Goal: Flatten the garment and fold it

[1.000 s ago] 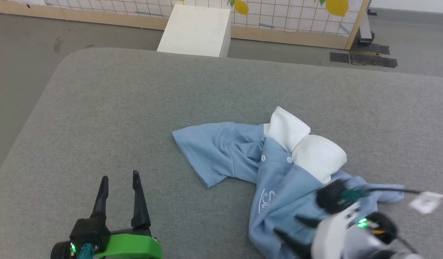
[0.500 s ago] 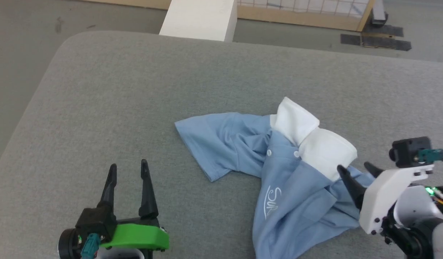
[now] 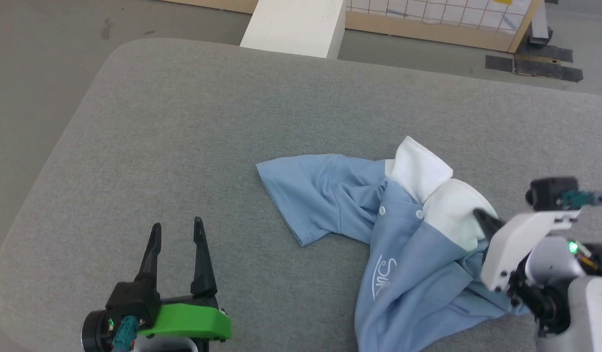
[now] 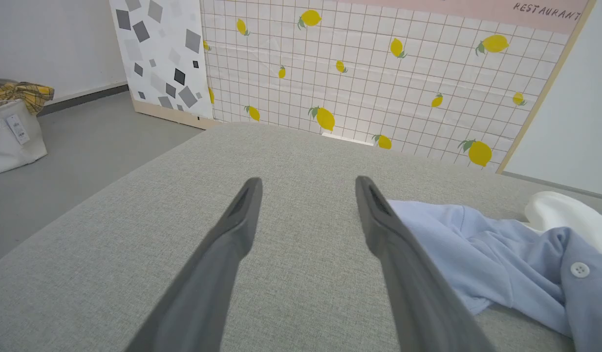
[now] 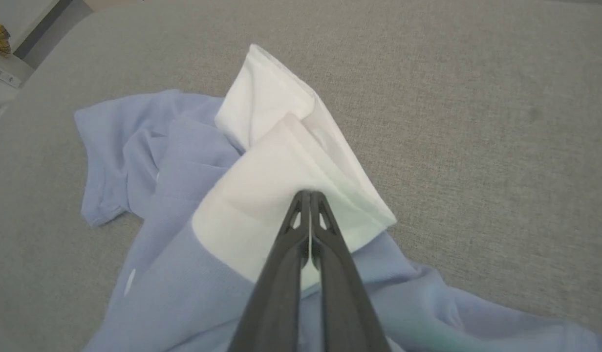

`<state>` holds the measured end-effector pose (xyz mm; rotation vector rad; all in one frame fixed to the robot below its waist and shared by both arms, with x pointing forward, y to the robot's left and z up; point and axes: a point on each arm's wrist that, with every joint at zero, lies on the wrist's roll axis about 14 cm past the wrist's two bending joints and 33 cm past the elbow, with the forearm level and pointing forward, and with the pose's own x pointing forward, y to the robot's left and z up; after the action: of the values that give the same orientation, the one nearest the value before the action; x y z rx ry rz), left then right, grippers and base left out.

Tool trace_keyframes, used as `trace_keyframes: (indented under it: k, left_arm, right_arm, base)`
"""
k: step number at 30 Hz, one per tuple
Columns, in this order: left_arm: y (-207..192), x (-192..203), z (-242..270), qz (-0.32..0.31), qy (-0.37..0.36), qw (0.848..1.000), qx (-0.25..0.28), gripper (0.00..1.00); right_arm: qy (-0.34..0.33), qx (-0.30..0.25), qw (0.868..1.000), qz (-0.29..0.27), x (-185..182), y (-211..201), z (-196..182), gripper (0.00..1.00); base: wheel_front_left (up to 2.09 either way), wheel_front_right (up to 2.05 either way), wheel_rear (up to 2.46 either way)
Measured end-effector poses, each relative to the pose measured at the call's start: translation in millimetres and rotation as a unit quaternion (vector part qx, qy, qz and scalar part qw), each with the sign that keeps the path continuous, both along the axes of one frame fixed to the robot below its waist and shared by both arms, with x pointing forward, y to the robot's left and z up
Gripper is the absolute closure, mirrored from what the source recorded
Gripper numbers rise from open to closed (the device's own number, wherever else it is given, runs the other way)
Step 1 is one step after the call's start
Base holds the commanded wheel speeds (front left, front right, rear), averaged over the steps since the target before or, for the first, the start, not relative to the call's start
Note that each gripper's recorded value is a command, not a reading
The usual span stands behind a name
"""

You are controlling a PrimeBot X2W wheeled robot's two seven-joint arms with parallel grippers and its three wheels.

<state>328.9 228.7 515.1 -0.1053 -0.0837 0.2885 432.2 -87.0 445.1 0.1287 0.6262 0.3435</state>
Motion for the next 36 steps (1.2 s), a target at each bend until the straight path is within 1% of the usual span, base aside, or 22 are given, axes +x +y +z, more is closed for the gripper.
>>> trace_keyframes:
  k: [6, 7, 8, 12, 14, 16, 21, 24, 25, 26, 27, 30, 32, 36]
  left_arm:
    - [-2, 2, -4, -0.002, 0.006, 1.0, -0.002, 0.0]
    - [-3, 2, -5, -0.003, 0.007, 1.0, -0.003, 0.0]
    - [-3, 3, -5, -0.002, 0.007, 1.0, -0.003, 0.0]
    - [-2, 7, -3, 0.002, 0.005, 1.0, -0.002, 0.0]
    - [-3, 10, -4, 0.002, 0.007, 1.0, 0.0, 0.0]
    - [-3, 13, -7, 0.0, 0.011, 1.0, 0.003, 0.0]
    - [-8, 23, -10, -0.008, 0.015, 1.0, 0.006, 0.0]
    - [-11, 29, -12, -0.013, 0.016, 1.0, 0.006, 0.0]
    - [-12, 29, -13, -0.014, 0.017, 1.0, 0.006, 0.0]
    - [-13, 30, -13, -0.017, 0.017, 1.0, 0.006, 0.0]
    - [-12, 30, -12, -0.017, 0.015, 1.0, 0.005, 0.0]
    - [-10, 28, -11, -0.012, 0.013, 1.0, 0.005, 0.0]
    - [-9, 27, -9, -0.009, 0.011, 1.0, 0.005, 0.0]
    - [-7, 25, -8, -0.004, 0.009, 1.0, 0.003, 0.0]
  right_arm:
    - [-0.073, -0.005, 0.997, -0.01, 36, -2, 44, 1.0]
    - [-0.078, -0.002, 0.997, -0.011, 40, -1, 50, 0.62]
    - [-0.077, 0.0, 0.997, -0.008, 41, 1, 51, 0.0]
    - [-0.043, 0.009, 0.999, 0.025, 32, 16, 46, 0.0]
    - [-0.018, 0.0, 0.999, 0.04, 24, 18, 35, 0.0]
    - [0.02, -0.014, 0.998, 0.053, 12, 16, 15, 0.0]
    - [0.092, -0.059, 0.991, 0.075, -9, 8, -24, 0.0]
    - [0.12, -0.063, 0.987, 0.09, -19, 14, -40, 0.0]
    - [0.128, -0.065, 0.985, 0.093, -22, 15, -44, 0.03]
    - [0.134, -0.064, 0.984, 0.093, -23, 15, -48, 0.75]
    - [0.128, -0.065, 0.986, 0.09, -20, 15, -50, 1.0]
    - [0.095, -0.057, 0.99, 0.082, -5, 18, -38, 1.0]
    - [0.059, -0.049, 0.994, 0.076, 12, 20, -21, 1.0]
    - [-0.012, -0.05, 0.996, 0.072, 45, 20, 20, 1.0]
  base:
    - [0.0, 0.0, 0.0]
    - [0.0, 0.0, 0.0]
    - [0.0, 0.0, 0.0]
    - [0.0, 0.0, 0.0]
    - [0.0, 0.0, 0.0]
    - [0.0, 0.0, 0.0]
    - [0.0, 0.0, 0.0]
    - [0.0, 0.0, 0.0]
    - [0.0, 0.0, 0.0]
    - [0.0, 0.0, 0.0]
    - [0.0, 0.0, 0.0]
    - [0.0, 0.0, 0.0]
    - [0.0, 0.0, 0.0]
    - [0.0, 0.0, 0.0]
